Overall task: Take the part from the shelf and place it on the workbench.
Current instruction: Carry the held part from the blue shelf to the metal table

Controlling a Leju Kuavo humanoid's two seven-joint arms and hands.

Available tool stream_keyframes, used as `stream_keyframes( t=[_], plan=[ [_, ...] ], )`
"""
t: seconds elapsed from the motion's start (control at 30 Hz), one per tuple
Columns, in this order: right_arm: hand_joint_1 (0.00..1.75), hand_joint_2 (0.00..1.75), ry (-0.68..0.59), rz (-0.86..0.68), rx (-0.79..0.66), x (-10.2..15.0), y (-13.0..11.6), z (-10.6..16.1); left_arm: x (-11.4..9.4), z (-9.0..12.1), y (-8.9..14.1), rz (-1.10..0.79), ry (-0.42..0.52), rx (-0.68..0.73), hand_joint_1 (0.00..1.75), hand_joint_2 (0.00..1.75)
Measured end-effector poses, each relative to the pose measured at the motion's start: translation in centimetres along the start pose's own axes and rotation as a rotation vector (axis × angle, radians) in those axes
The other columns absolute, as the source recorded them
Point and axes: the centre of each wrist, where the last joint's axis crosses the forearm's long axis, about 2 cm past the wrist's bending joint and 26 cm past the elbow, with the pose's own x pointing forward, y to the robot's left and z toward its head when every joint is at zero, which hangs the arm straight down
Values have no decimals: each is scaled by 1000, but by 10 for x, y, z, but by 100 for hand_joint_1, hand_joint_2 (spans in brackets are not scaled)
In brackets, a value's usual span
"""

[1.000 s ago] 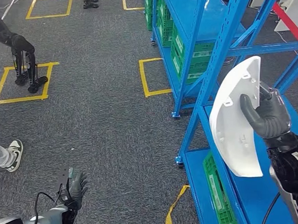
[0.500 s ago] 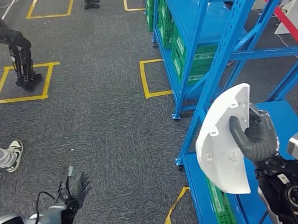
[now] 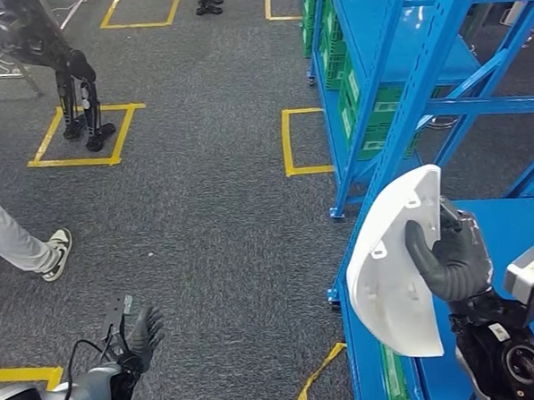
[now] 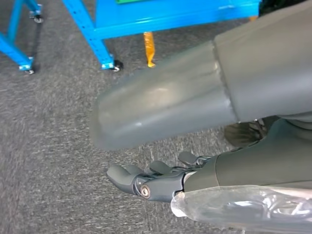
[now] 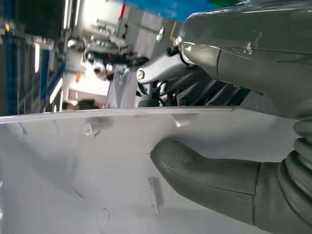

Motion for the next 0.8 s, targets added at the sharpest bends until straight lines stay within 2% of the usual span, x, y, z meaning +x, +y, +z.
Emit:
stream_keyframes(
  t=[0.33,0.8],
  plan=[
    [175,175,0,17,24,4,8,1,5,-5,-7,-3,-4,1,0,0],
    [175,175,4,23,38,4,13,4,1,-6,-17,15,1,-3,0,0]
  ],
)
